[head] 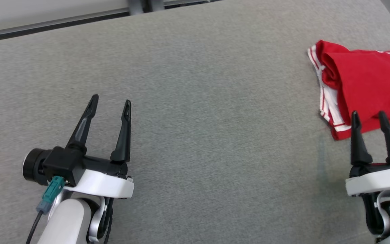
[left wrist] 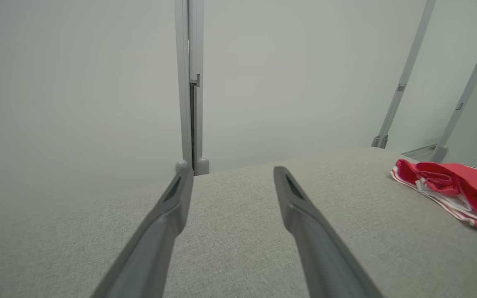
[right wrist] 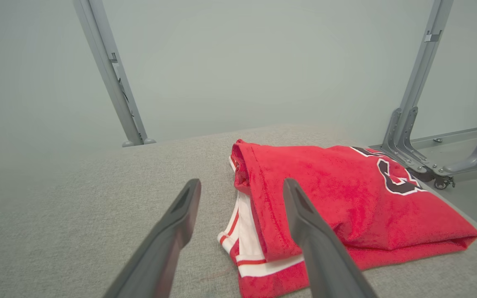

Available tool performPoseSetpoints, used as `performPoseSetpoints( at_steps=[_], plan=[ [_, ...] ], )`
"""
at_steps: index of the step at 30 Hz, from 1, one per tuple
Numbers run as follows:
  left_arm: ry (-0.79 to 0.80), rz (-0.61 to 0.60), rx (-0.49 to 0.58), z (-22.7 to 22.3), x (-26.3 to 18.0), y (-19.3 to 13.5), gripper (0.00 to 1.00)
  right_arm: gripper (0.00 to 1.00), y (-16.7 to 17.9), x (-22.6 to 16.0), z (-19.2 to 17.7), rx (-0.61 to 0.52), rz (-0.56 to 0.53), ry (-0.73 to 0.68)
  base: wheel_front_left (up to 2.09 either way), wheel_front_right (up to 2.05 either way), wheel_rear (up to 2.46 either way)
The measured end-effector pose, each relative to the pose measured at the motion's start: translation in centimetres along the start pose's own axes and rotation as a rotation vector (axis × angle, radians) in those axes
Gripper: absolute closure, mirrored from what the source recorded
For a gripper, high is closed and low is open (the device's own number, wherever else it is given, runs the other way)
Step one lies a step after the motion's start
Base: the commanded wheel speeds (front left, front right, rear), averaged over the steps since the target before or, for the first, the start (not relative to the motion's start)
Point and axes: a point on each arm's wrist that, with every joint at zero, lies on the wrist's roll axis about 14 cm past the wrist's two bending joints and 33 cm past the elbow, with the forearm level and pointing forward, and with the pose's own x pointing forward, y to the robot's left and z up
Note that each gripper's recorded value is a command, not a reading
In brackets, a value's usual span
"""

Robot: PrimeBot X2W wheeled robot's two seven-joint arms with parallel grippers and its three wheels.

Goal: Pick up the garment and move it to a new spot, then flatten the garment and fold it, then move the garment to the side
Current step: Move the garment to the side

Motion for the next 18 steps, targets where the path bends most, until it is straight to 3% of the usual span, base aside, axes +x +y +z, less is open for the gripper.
performPoseSetpoints(
  at_steps=[10, 18],
  plan=[
    [0.017, 0.258, 0.014, 0.9, -6.7, 6.0, 0.0, 0.0, 8.5, -0.3, 1.1, 0.018, 0.21, -0.01, 0.0, 0.0, 0.0],
    [0.029, 0.384, 0.037, 1.7, -13.0, 8.2, 0.0, 0.0, 11.9, -2.5, 2.3, -0.004, 0.304, 0.0, 0.0, 0.0, 0.0]
  ],
)
